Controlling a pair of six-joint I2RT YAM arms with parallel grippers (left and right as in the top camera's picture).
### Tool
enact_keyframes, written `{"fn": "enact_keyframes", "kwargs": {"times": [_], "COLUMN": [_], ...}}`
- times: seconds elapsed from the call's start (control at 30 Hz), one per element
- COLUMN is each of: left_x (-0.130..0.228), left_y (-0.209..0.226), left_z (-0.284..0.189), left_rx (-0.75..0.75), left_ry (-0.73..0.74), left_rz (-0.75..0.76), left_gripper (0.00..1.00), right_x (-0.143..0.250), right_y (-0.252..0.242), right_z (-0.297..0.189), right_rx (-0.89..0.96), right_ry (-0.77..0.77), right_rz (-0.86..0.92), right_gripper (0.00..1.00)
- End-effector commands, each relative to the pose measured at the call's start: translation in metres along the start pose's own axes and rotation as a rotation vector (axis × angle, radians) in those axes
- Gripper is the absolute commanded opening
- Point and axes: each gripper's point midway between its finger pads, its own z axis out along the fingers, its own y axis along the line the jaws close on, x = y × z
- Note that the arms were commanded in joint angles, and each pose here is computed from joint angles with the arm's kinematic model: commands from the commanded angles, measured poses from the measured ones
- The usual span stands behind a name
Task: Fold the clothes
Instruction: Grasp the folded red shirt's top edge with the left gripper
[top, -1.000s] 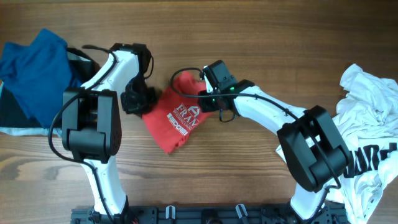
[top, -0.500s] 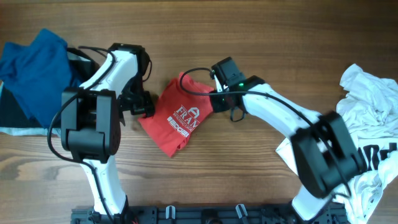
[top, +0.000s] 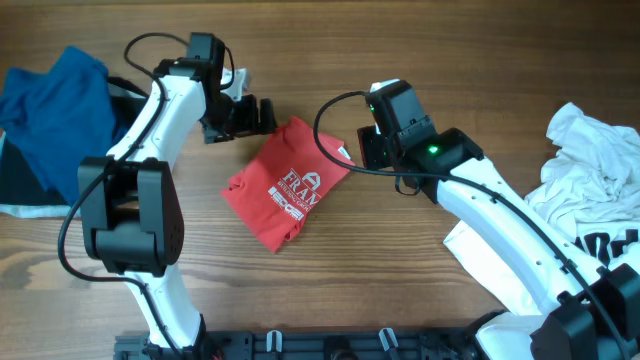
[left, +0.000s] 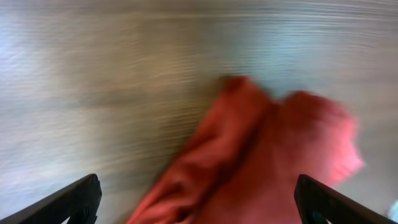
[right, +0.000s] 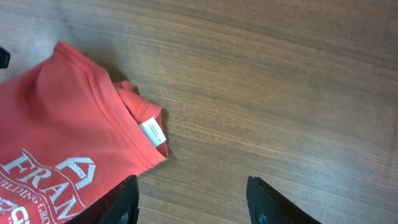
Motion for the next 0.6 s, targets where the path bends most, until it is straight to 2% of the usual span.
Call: {"fn": "enact_keyframes", "kwargs": {"times": [0.0, 0.13, 0.23, 0.43, 0.5, 0.57], "left_x": [-0.004, 0.001, 0.010, 0.025, 0.030, 0.035], "left_y": [-0.037, -0.034, -0.045, -0.036, -0.035, -0.039], "left_z": [-0.005, 0.013, 0.027, 0.062, 0.071, 0.075], "left_rx": [0.195, 0.211, 0.298, 0.247, 0.237, 0.237], "left_ry": [-0.020, 0.024, 0.068, 0.156, 0.181, 0.200], "left_rz": [0.173, 0.165, 0.194, 0.180, 0.180, 0.186], "left_gripper": [1.00, 1.00, 1.00, 0.98, 0.91, 0.72], "right_x": [-0.001, 0.001, 0.001, 0.004, 0.005, 0.005], "right_y": [-0.004, -0.003, -0.003, -0.004, -0.004, -0.004], "right_z": [-0.003, -0.003, -0.003, -0.003, -0.003, -0.003], "right_rx": [0.025, 0.016, 0.016, 0.019, 0.020, 0.021], "right_ry": [-0.010, -0.003, -0.002, 0.010, 0.014, 0.016], "right_rz": [0.025, 0.031, 0.042, 0.039, 0.039, 0.039], "right_gripper": [0.56, 0.56, 0.56, 0.56, 0.56, 0.56]}}
